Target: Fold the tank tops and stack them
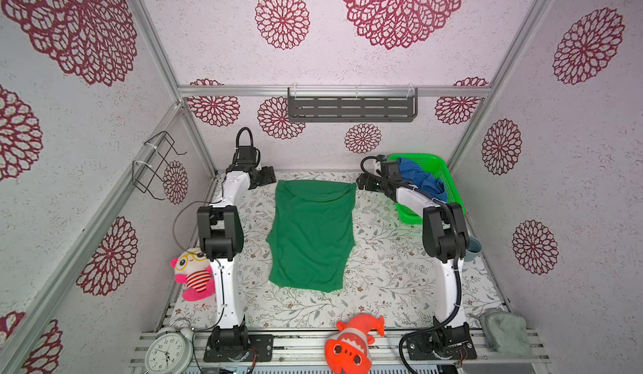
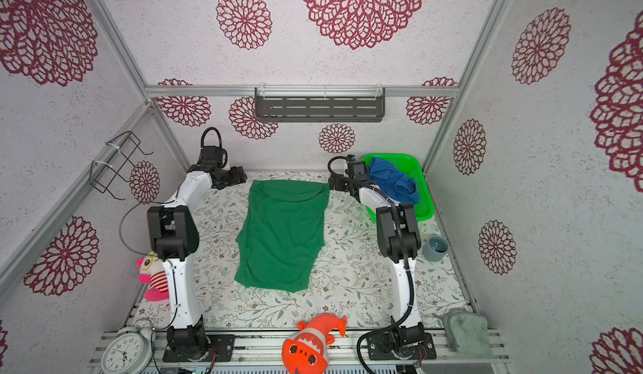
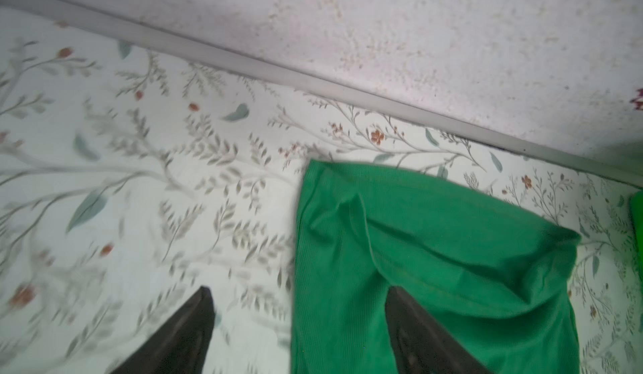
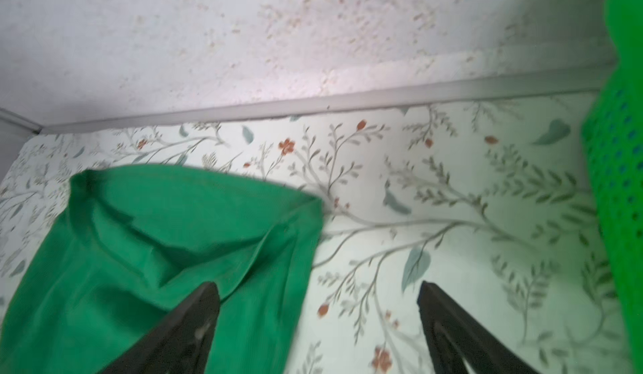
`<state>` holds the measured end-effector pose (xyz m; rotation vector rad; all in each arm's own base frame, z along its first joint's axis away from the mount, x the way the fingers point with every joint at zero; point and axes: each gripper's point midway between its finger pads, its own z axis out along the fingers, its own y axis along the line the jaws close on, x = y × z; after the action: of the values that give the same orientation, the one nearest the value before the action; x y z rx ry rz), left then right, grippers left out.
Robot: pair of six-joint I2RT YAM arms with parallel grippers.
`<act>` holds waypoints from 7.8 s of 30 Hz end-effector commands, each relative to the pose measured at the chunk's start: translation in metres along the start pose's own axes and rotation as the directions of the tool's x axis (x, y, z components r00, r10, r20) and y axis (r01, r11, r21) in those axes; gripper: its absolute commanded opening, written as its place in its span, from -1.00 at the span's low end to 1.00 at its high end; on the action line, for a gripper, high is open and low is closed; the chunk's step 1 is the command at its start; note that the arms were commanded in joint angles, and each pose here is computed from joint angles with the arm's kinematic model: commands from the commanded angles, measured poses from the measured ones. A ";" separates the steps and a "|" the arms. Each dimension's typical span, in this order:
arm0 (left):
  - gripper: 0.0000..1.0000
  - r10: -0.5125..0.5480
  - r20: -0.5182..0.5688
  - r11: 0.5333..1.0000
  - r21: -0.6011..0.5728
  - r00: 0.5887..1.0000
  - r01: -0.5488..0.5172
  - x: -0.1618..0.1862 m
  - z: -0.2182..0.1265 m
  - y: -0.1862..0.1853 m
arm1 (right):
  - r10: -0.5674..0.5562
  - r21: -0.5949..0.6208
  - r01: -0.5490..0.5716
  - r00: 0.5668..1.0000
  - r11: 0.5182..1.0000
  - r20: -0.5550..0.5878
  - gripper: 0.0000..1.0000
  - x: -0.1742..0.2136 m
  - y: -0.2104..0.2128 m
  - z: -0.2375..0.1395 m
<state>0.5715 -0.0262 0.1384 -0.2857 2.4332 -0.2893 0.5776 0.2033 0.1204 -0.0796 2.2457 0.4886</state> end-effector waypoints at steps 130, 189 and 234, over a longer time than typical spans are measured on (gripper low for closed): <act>0.29 -0.031 -0.341 0.978 -0.205 0.939 -0.043 0.310 -0.066 -0.026 | -0.213 0.251 0.329 0.892 0.910 -0.398 0.98 0.156 0.061 -0.067; 0.29 -0.096 -0.351 0.943 -0.331 0.932 -0.027 0.308 -0.081 0.043 | 0.001 0.434 0.164 0.935 0.886 -0.354 0.93 0.172 -0.052 -0.183; 0.28 -0.116 -0.325 0.954 -0.300 0.939 0.014 0.296 -0.117 0.044 | 0.164 0.029 -0.174 0.844 0.984 -0.510 -0.60 0.259 0.042 -0.208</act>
<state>0.2668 -0.0448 0.0349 -0.4676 2.8228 0.0482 0.2440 0.1793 0.0623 -0.0621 2.8185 0.5689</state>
